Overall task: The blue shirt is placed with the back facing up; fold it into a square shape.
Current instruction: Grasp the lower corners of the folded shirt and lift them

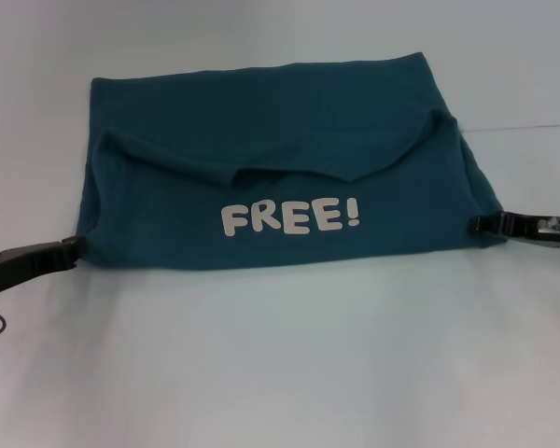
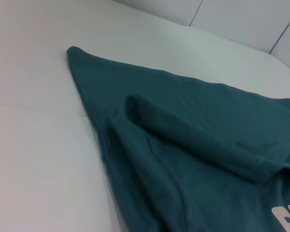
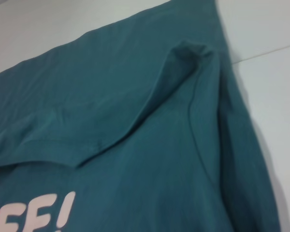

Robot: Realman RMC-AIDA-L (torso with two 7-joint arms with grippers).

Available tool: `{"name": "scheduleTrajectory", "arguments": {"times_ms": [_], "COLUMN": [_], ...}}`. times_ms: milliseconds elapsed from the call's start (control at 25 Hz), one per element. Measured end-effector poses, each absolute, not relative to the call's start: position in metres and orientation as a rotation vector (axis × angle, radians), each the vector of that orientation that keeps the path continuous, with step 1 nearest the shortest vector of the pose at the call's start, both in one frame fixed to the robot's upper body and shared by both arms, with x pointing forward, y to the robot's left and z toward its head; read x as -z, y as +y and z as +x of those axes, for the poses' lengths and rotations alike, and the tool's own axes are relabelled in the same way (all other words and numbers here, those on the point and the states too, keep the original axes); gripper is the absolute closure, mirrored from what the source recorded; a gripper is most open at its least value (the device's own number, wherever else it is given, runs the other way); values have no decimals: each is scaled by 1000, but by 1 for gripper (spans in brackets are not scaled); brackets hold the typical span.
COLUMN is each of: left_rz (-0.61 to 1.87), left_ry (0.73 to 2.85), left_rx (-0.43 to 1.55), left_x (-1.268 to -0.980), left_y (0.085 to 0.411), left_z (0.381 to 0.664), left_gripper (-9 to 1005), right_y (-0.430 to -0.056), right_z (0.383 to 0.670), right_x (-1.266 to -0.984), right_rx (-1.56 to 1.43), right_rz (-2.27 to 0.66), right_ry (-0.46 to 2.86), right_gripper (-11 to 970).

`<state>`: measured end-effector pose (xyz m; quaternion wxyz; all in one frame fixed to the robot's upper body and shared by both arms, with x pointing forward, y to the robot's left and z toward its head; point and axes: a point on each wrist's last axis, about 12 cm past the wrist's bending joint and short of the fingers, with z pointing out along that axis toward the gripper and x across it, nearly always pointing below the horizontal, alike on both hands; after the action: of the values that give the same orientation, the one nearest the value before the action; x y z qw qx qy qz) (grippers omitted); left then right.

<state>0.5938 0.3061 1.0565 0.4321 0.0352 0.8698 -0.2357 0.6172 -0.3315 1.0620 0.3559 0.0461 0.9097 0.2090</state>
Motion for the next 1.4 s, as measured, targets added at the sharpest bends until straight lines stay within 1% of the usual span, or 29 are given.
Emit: {"name": "scheduleTrajectory", "arguments": {"times_ms": [40, 240, 480, 880, 1400], "left_rz": [88, 88, 89, 80, 81], "left_ry": [2168, 2168, 2167, 2166, 2162], "left_rx": [587, 588, 586, 590, 702], "left_x": [-1057, -1056, -1057, -1057, -1065], "left_y": [306, 306, 306, 309, 330], "left_z": [594, 594, 594, 592, 564], "left_gripper": [963, 964, 963, 963, 963], "right_y": [-330, -330, -330, -337, -367], "right_z": [617, 617, 617, 610, 569], "right_x": [-1062, -1064, -1065, -1062, -1066], "right_rx": [-548, -565, -565, -570, -689], "right_rz": [114, 92, 92, 111, 70], "right_ry": [2352, 2358, 2357, 2356, 2295], "right_gripper": [466, 630, 872, 952, 960]}}
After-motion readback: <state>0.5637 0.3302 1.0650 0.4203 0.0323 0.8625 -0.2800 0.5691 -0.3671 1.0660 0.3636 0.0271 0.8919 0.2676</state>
